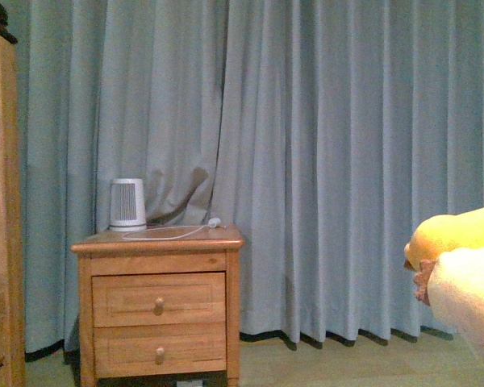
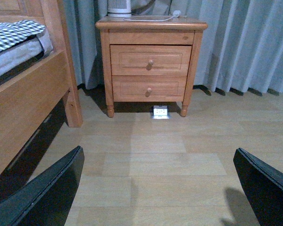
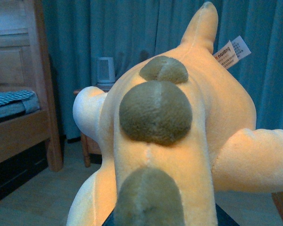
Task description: Put away toys
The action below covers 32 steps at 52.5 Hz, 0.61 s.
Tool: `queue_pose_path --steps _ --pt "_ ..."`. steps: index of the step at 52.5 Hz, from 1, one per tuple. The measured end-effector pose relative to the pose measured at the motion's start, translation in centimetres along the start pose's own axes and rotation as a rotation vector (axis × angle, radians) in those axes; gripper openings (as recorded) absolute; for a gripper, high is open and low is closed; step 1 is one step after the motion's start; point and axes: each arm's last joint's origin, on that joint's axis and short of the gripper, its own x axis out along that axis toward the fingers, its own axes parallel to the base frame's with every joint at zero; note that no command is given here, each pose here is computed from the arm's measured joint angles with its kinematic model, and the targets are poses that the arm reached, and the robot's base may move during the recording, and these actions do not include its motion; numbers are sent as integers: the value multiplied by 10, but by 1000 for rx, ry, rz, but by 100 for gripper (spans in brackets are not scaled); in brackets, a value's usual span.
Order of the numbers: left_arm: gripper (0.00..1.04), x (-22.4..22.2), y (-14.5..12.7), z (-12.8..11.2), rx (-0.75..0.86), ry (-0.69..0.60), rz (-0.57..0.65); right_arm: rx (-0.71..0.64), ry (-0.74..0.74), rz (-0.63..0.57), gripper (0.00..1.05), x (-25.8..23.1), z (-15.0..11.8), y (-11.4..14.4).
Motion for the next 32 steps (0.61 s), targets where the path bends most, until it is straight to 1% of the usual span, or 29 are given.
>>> queue_pose_path --steps 32 --pt "98 0 0 0 0 0 0 0 0 -2 7 0 0 0"
